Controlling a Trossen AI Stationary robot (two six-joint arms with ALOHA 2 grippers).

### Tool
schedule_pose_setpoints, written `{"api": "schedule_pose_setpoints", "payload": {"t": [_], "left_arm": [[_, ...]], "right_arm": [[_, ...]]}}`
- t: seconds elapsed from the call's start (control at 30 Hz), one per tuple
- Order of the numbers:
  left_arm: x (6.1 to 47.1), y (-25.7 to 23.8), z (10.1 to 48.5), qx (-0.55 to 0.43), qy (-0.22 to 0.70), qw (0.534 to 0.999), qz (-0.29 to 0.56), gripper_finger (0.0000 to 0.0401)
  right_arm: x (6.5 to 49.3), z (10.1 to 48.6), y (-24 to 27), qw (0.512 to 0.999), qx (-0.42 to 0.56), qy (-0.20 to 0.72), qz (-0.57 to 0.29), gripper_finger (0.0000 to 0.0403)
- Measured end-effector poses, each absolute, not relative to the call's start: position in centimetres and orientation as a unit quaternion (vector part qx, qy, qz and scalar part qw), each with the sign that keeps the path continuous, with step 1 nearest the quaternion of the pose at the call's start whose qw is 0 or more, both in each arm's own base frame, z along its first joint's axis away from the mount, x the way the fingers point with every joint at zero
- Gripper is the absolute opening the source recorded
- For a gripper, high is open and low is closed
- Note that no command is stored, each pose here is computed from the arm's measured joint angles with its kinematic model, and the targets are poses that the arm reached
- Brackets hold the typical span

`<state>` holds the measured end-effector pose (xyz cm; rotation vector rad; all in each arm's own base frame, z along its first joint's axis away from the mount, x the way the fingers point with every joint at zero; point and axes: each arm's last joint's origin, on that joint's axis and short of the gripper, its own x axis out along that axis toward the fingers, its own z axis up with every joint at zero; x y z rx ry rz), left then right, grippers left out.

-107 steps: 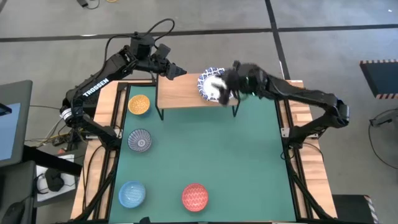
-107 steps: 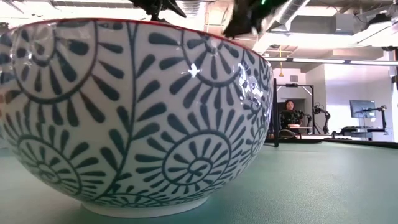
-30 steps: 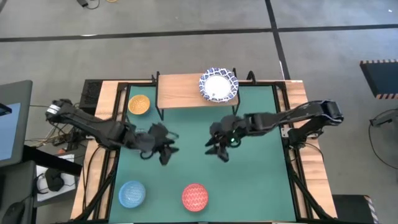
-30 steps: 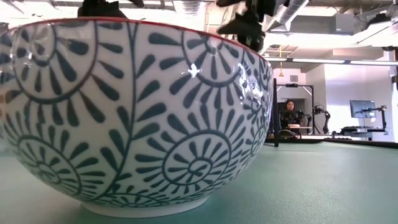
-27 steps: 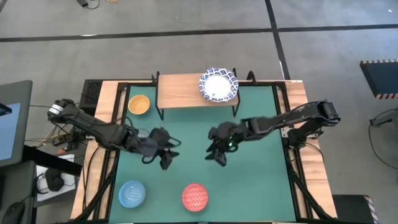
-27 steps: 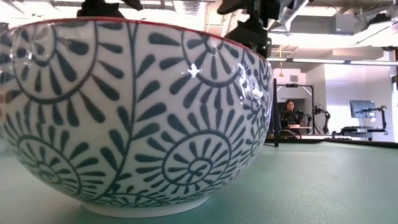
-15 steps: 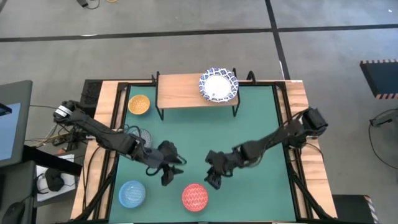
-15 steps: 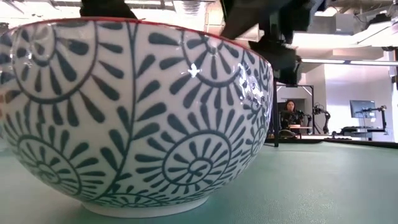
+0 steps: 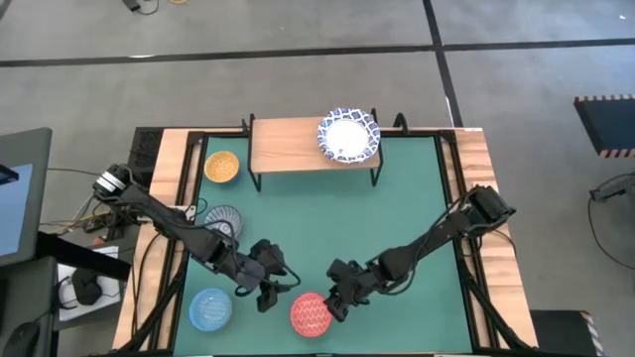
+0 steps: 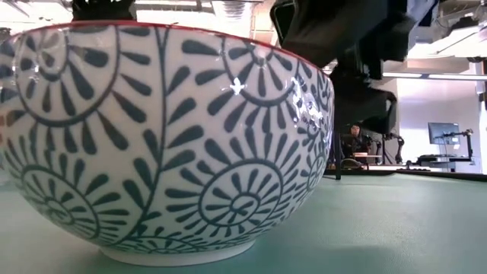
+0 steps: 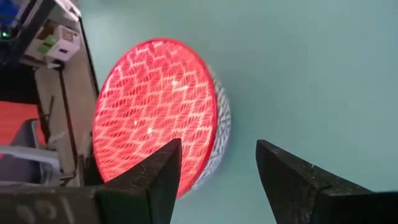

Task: Place and stack bowls onto a shelf
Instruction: Put the red bowl on the shelf

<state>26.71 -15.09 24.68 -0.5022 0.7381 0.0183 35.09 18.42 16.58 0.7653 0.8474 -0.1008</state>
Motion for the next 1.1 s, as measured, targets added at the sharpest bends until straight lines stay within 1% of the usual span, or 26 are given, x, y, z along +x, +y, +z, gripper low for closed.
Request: {"api": "schedule_pose_setpoints", "payload": {"t": [0.13, 0.43, 0.53, 0.7, 0.77, 0.9, 1.1], "left_arm": [[26.6, -15.4, 24.8, -0.252, 0.348, 0.903, 0.022, 0.0203], [25.9, -16.4, 24.8, -0.263, 0.343, 0.901, 0.028, 0.0203], [25.6, -16.8, 24.8, -0.265, 0.341, 0.902, 0.029, 0.0203], [25.4, -17.0, 24.8, -0.268, 0.338, 0.902, 0.031, 0.0203], [25.4, -17.0, 24.8, -0.272, 0.337, 0.901, 0.034, 0.0203], [25.5, -17.0, 24.8, -0.271, 0.331, 0.903, 0.041, 0.0203], [25.5, -17.0, 24.8, -0.274, 0.330, 0.902, 0.043, 0.0203]], "right_arm": [[35.1, 16.5, 18.3, 0.839, 0.362, 0.403, -0.050, 0.0213], [35.1, 15.2, 18.9, 0.820, 0.375, 0.431, -0.041, 0.0153], [35.0, 14.9, 18.9, 0.813, 0.384, 0.436, -0.050, 0.0119], [35.0, 14.9, 19.0, 0.804, 0.403, 0.434, -0.059, 0.0050], [34.9, 14.9, 19.0, 0.801, 0.406, 0.435, -0.063, 0.0030], [35.2, 15.2, 19.1, 0.804, 0.408, 0.428, -0.065, 0.0029], [36.0, 16.5, 19.2, 0.823, 0.401, 0.391, -0.090, 0.0029]]}}
